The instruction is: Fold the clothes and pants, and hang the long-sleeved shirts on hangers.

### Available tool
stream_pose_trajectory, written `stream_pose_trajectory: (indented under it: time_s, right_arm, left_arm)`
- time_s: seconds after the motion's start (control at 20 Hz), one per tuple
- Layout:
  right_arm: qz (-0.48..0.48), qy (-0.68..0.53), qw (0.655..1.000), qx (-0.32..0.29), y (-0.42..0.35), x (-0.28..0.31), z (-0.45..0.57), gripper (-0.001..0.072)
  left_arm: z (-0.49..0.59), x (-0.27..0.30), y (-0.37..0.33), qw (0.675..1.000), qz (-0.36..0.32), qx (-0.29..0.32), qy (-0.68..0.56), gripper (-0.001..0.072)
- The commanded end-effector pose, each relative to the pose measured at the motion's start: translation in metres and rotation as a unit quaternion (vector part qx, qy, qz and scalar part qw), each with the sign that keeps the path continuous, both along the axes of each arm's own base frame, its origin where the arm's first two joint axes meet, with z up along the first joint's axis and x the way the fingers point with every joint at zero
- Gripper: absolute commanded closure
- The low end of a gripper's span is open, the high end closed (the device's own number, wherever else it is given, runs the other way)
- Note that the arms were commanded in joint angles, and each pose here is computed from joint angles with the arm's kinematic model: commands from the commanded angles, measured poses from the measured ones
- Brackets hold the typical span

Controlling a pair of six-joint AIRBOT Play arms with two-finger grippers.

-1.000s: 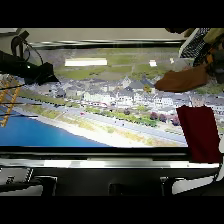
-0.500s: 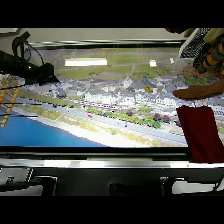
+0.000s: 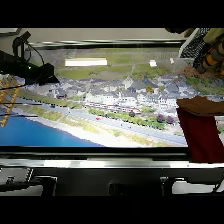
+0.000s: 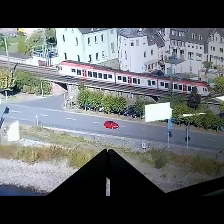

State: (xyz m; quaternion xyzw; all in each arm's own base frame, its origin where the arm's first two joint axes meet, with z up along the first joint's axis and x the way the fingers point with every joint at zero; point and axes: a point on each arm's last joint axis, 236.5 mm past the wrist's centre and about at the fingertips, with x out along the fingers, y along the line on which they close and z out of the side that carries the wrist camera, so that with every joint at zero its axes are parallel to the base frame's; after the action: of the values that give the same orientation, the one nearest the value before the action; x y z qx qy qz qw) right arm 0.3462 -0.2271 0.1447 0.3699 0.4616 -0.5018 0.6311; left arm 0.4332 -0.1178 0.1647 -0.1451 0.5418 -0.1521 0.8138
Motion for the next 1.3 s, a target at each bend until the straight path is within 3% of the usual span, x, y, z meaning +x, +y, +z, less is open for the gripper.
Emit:
stream_pose_trajectory:
  time_s: [0.0,0.3,0.65,1.25]
  right_arm:
    - [0.018,0.044,0.999,-0.011,0.003,-0.014,0.0,0.0678]
    - [0.1,0.149,0.983,-0.03,0.027,-0.02,-0.034,0.0677]
    - [0.113,0.308,0.944,-0.046,0.019,-0.104,-0.076,0.0676]
    - [0.106,0.348,0.931,-0.024,0.013,-0.167,-0.112,0.0675]
  left_arm:
    - [0.0,0.0,0.0,1.0,-0.005,0.002,-0.002,0.0691]
    - [-0.001,0.0,0.0,1.0,-0.005,0.002,-0.002,0.0691]
    - [-0.001,0.0,0.0,1.0,-0.005,0.002,-0.002,0.0691]
    - [-0.001,0.0,0.0,1.0,-0.005,0.002,-0.002,0.0691]
